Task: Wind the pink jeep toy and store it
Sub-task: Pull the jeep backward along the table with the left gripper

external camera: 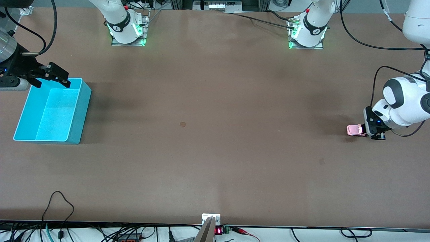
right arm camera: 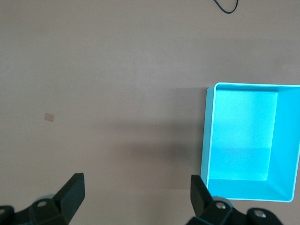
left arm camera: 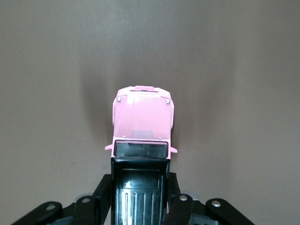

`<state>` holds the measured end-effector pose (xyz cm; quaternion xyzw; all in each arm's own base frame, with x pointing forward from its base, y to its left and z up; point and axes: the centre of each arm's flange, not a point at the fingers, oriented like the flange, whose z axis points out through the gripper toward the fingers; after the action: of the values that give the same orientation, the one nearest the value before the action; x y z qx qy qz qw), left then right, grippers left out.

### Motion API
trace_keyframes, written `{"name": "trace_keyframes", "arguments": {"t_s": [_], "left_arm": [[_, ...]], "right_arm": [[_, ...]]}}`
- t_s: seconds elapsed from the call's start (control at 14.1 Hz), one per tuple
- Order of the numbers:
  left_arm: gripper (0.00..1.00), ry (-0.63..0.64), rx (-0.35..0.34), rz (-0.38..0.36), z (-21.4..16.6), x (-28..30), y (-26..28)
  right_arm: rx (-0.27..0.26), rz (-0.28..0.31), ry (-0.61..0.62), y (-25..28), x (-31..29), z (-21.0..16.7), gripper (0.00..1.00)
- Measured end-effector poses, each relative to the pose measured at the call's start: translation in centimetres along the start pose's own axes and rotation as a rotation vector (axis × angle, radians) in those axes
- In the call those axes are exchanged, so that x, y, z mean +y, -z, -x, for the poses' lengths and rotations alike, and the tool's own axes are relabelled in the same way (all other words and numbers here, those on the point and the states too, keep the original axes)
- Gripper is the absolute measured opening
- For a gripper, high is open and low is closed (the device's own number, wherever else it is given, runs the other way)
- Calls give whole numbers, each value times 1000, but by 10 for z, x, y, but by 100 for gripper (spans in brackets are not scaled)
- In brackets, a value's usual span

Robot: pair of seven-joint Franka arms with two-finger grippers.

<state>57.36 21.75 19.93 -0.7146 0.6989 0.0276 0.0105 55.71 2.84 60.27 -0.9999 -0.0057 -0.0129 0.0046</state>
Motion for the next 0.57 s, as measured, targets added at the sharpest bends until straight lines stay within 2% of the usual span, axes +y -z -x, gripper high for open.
{"name": "trace_keyframes", "arguments": {"t_s": [0.14,0.21,0.28,0.43,0.57], "left_arm": [[51,-1,-2,0,2,0,0],[56,-1,-1,10,2,1,-3],[56,-1,3,27,2,3,-7],[70,-6,12,61,-2,-1,3],[89,-17,22,101,-16,-18,43]], "right_arm": [[0,0,0,0,0,0,100],[0,0,0,0,0,0,100],[0,0,0,0,0,0,100],[0,0,0,0,0,0,100],[0,0,0,0,0,0,100]]}}
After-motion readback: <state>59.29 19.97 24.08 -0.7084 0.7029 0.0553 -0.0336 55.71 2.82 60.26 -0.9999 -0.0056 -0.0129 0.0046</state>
